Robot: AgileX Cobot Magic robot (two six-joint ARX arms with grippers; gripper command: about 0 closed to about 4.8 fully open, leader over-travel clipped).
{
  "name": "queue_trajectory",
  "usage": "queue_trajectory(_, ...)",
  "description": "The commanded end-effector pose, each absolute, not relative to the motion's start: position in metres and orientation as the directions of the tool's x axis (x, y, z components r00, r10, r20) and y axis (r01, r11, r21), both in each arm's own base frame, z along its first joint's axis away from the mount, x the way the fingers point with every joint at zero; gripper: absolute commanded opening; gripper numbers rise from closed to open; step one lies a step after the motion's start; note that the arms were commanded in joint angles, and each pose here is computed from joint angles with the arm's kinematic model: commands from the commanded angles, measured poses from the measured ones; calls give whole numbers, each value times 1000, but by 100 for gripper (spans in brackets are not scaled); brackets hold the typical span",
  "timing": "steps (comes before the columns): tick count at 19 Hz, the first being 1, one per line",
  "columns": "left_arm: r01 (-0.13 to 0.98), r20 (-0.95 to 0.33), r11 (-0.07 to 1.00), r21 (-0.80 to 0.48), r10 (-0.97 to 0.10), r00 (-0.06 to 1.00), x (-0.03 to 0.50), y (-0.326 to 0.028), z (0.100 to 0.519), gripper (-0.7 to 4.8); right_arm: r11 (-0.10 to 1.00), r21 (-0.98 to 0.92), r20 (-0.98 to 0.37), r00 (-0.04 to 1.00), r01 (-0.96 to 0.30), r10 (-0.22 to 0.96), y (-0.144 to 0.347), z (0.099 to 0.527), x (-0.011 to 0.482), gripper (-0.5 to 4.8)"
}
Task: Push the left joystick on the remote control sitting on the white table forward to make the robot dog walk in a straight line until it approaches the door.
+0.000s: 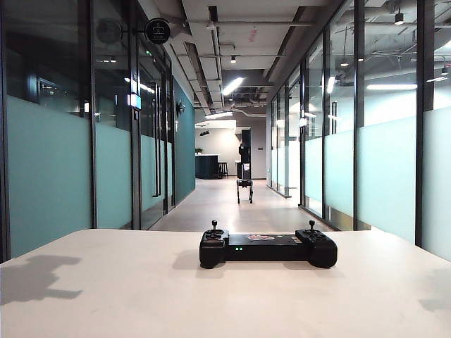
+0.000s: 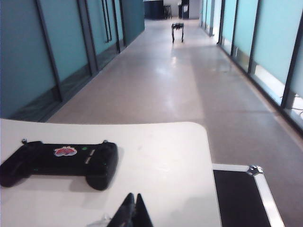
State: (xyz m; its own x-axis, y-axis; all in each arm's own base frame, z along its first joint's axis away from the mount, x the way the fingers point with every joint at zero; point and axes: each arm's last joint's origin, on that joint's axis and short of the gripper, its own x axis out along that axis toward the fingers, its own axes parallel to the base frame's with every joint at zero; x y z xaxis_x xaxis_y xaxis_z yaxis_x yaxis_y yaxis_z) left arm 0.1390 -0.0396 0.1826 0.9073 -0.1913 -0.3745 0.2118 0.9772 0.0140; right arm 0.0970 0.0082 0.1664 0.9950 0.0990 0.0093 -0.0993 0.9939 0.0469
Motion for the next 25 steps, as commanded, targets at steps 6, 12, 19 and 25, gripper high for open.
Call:
queue_trajectory(6,214,-366,977,10,-196,910,139,-40,184,-5,995,56,-3,997,-82,82,8,163,97,-7)
queue_trajectory(12,214,-366,977,10,-196,910,139,-40,184,-5,995,70,0,997,-71,72,8,163,97,-6)
queue_trajectory(19,214,-366,977,10,-196,910,139,-40,184,-5,995,70,-8,997,-76,77,8,162,97,-6)
queue_trajectory(25,214,-366,977,10,-196,910,139,-40,184,-5,995,71,-8,997,-76,77,8,162,97,-6)
